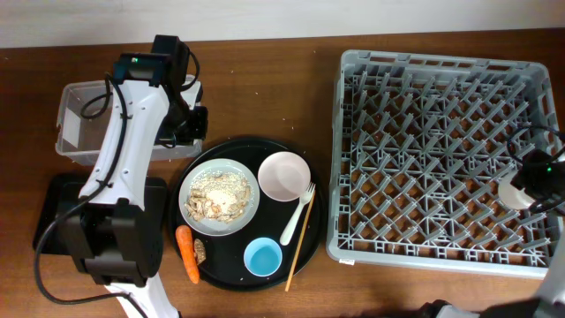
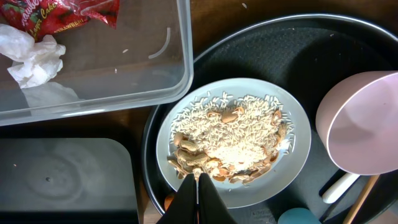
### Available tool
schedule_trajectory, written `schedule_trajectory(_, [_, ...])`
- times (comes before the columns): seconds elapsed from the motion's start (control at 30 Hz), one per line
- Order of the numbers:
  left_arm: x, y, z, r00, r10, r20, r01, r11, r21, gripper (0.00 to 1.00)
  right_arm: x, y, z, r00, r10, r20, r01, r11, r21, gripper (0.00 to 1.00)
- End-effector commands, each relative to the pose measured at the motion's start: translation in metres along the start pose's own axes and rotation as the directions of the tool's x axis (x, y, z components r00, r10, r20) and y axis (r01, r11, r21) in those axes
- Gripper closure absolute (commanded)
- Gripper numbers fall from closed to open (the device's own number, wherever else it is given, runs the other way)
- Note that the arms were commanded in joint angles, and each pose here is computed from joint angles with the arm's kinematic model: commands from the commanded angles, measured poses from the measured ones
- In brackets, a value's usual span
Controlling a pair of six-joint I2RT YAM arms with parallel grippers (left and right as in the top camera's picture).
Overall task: Sort waste into correct bins and load items into the dishwasher rack
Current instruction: 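Place the white cup upside down in the rack's right corner with right gripper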
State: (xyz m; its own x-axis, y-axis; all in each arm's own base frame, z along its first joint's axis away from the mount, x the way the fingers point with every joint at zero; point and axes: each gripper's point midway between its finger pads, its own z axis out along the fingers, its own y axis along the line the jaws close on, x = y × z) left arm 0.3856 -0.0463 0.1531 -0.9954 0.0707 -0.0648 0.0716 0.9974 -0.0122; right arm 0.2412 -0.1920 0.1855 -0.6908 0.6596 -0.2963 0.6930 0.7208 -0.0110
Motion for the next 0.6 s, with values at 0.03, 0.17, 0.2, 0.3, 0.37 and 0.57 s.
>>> schedule_trajectory(0.03, [-0.002,0.005,-0.002,1.0,-0.016,0.007,0.016,1.0,-0.013,0.96,0.0,-0.017,0.01,0.996,0.074,-0.043,-0.073,0.997,0.036,0.96])
schedule_trajectory(0.17, [-0.002,0.005,-0.002,1.0,-0.016,0.008,0.016,1.0,-0.013,0.96,0.002,-0.021,0.017,0.993,0.089,-0.073,-0.086,0.995,0.045,0.96])
schedule_trajectory(0.2, [-0.002,0.005,-0.002,1.0,-0.016,0.008,0.016,1.0,-0.013,0.96,0.003,-0.021,0.019,0.992,0.096,-0.084,-0.093,0.995,0.047,0.96])
schedule_trajectory(0.3, [-0.002,0.005,-0.002,1.0,-0.016,0.008,0.016,1.0,-0.013,0.96,0.005,-0.022,0.026,0.989,0.097,-0.111,-0.092,0.994,0.053,0.96])
schedule_trajectory(0.37, [-0.002,0.005,-0.002,1.0,-0.016,0.008,0.016,1.0,-0.013,0.96,0.008,-0.022,0.031,0.986,0.097,-0.135,-0.09,0.994,0.058,0.96])
schedule_trajectory(0.57, [-0.002,0.005,-0.002,1.0,-0.016,0.008,0.016,1.0,-0.013,0.96,0.011,-0.023,0.039,0.981,0.104,-0.163,-0.094,0.993,0.068,0.95])
